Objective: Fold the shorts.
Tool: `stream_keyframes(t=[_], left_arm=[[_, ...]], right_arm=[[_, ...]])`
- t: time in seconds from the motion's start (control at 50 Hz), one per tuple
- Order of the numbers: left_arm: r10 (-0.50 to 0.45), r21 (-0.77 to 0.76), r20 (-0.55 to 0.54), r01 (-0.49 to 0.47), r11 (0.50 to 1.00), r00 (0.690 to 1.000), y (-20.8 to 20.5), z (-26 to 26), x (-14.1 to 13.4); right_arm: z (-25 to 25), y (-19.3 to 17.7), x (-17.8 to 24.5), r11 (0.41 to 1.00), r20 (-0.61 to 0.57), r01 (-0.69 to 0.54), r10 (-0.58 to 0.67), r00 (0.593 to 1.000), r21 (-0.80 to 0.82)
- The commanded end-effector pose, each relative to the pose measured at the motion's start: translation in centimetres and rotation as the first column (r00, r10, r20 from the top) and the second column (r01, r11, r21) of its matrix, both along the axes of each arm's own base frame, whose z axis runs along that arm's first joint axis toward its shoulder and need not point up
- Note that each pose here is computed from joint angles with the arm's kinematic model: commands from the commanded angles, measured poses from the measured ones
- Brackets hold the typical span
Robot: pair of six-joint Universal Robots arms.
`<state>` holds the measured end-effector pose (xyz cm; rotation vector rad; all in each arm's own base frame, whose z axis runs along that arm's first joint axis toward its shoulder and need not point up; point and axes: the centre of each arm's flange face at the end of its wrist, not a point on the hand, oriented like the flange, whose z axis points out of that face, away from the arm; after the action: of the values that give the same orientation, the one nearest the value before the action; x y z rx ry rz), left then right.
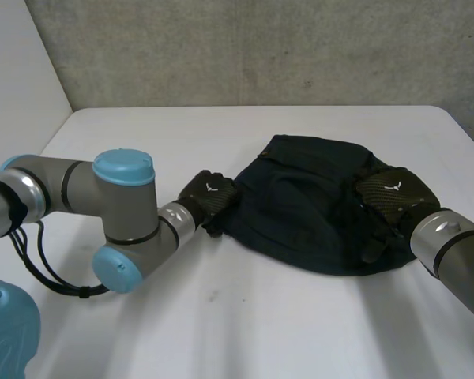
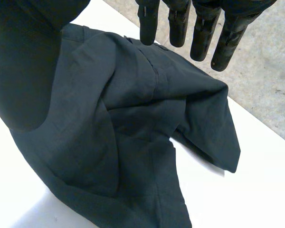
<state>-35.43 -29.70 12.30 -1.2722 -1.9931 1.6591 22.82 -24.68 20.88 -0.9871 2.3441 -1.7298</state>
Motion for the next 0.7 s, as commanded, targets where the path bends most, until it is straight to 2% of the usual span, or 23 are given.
stream_keyframes(t=[0.02,0.12,0.2,0.24,0.28,0.3,0.32,0.36,0.38,0.42,0.44,0.52,0.58,0.64,0.66,0.7], left_arm=[[0.006,-0.036,-0.018,-0.007,0.999,1.0,-1.2,0.3,-0.5],[0.026,-0.055,-0.02,-0.027,0.998,0.999,-1.9,0.2,-0.6],[0.119,-0.089,-0.015,-0.12,0.989,0.993,-3.1,0.9,0.3],[0.228,-0.119,-0.011,-0.228,0.966,0.974,-4.7,1.5,1.9],[0.314,-0.155,-0.026,-0.314,0.937,0.949,-6.0,3.0,3.4],[0.399,-0.194,-0.056,-0.401,0.895,0.915,-7.3,5.1,5.4],[0.439,-0.211,-0.071,-0.444,0.871,0.896,-8.0,6.0,6.5],[0.498,-0.242,-0.107,-0.509,0.826,0.86,-9.1,7.9,8.5],[0.539,-0.275,-0.151,-0.559,0.782,0.828,-10.2,9.8,10.5],[0.556,-0.304,-0.19,-0.587,0.75,0.809,-10.9,11.4,11.8],[0.565,-0.344,-0.244,-0.616,0.709,0.788,-11.5,13.5,13.0],[0.532,-0.429,-0.362,-0.644,0.634,0.765,-12.1,17.4,14.1],[0.487,-0.467,-0.413,-0.638,0.612,0.77,-12.0,19.0,13.6],[0.397,-0.497,-0.436,-0.584,0.642,0.808,-11.0,20.0,11.2],[0.321,-0.505,-0.442,-0.528,0.683,0.838,-9.7,20.1,8.9],[0.249,-0.505,-0.442,-0.468,0.725,0.862,-8.3,20.1,6.7]], right_arm=[[-0.3,0.2,0.0,1.0,-0.004,0.001,-0.001,1.0,0.008],[-0.3,0.2,0.0,1.0,-0.002,0.002,-0.002,1.0,0.008],[-0.2,0.2,0.0,1.0,-0.001,-0.001,0.001,1.0,0.003],[-0.2,0.2,0.1,1.0,0.001,-0.004,0.004,1.0,0.002],[-0.2,0.3,0.2,1.0,0.002,-0.005,0.005,1.0,0.003],[-0.2,0.3,0.2,1.0,0.002,-0.008,0.008,1.0,0.003],[-0.2,0.4,0.3,1.0,0.002,-0.011,0.011,1.0,0.003],[-0.2,0.5,0.4,1.0,0.002,-0.014,0.014,1.0,0.003],[-0.1,0.5,0.4,1.0,0.004,-0.014,0.014,1.0,0.002],[-0.1,0.5,0.4,1.0,0.004,-0.014,0.014,1.0,0.002],[-0.1,0.5,0.4,1.0,0.004,-0.015,0.015,1.0,0.002],[0.0,0.5,0.4,1.0,0.006,-0.013,0.013,1.0,-0.002],[0.0,0.5,0.4,1.0,0.007,-0.01,0.01,1.0,-0.003],[0.1,0.5,0.4,1.0,0.008,-0.006,0.006,1.0,-0.005],[0.2,0.4,0.3,1.0,0.009,-0.003,0.003,1.0,-0.006],[0.2,0.3,0.2,1.0,0.009,0.006,-0.006,1.0,-0.01]])
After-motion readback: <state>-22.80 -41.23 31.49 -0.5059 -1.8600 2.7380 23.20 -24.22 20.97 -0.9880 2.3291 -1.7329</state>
